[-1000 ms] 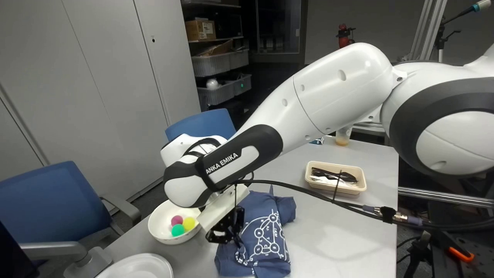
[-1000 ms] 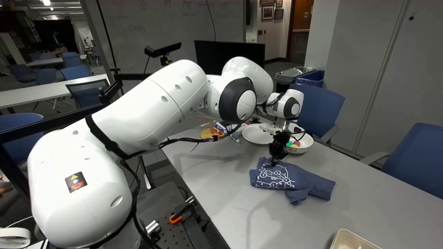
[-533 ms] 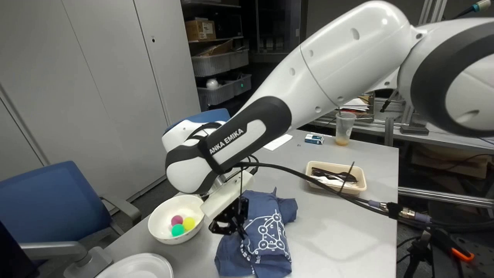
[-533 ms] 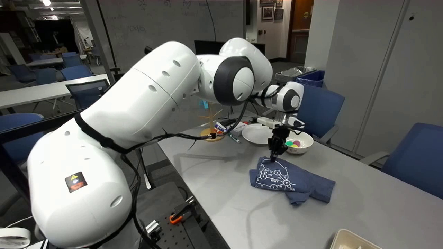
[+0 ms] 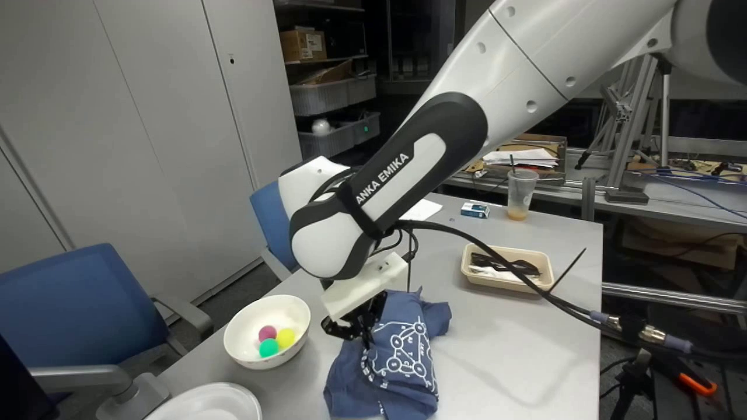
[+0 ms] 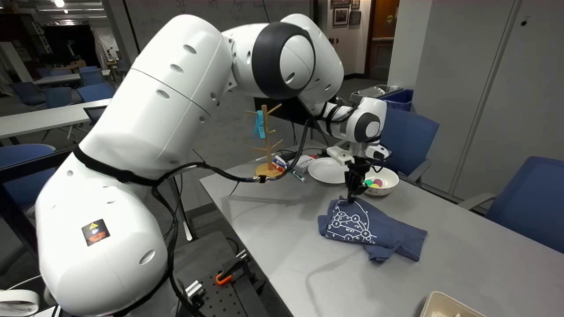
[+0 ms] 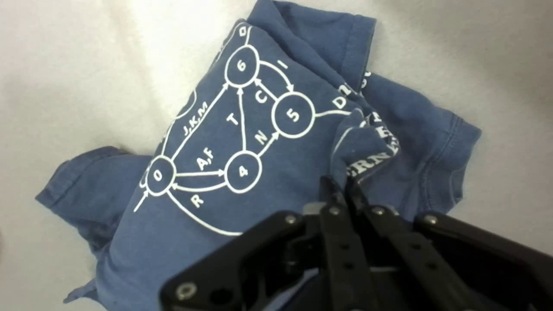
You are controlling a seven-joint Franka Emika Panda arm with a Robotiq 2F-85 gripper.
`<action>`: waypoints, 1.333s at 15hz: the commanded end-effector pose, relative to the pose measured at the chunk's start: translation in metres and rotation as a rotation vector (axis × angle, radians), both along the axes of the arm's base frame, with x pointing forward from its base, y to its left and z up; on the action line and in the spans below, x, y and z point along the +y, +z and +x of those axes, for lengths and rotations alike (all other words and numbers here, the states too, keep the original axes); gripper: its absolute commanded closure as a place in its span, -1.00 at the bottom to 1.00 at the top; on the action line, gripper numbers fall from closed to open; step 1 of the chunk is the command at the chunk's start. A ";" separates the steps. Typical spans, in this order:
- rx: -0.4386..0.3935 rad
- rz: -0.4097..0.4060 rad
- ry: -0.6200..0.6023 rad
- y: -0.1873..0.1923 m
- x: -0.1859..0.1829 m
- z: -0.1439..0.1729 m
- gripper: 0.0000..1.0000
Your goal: Unfold the blue t-shirt once
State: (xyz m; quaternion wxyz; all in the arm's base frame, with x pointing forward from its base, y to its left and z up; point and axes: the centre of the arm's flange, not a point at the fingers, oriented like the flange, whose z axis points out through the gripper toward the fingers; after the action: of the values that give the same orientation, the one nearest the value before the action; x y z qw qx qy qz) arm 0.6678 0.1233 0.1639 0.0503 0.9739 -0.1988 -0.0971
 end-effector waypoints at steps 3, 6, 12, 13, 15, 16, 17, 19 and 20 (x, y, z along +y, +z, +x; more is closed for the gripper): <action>-0.084 0.087 -0.127 -0.007 -0.026 -0.097 0.97; -0.147 0.057 -0.156 -0.015 -0.044 -0.125 0.97; -0.262 -0.036 -0.249 -0.008 -0.089 -0.193 0.97; -0.285 -0.048 -0.268 -0.005 -0.097 -0.206 0.97; -0.329 -0.073 -0.304 0.003 -0.112 -0.234 0.97; -0.350 -0.085 -0.319 0.008 -0.118 -0.248 0.97; -0.382 -0.096 -0.337 0.012 -0.126 -0.263 0.97; -0.418 -0.117 -0.363 0.021 -0.139 -0.296 0.97; -0.428 -0.125 -0.371 0.026 -0.145 -0.313 0.97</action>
State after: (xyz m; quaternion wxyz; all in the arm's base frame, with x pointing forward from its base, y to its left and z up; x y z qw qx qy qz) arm 0.4197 -0.0175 0.1551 0.0401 0.9245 -0.3692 0.0861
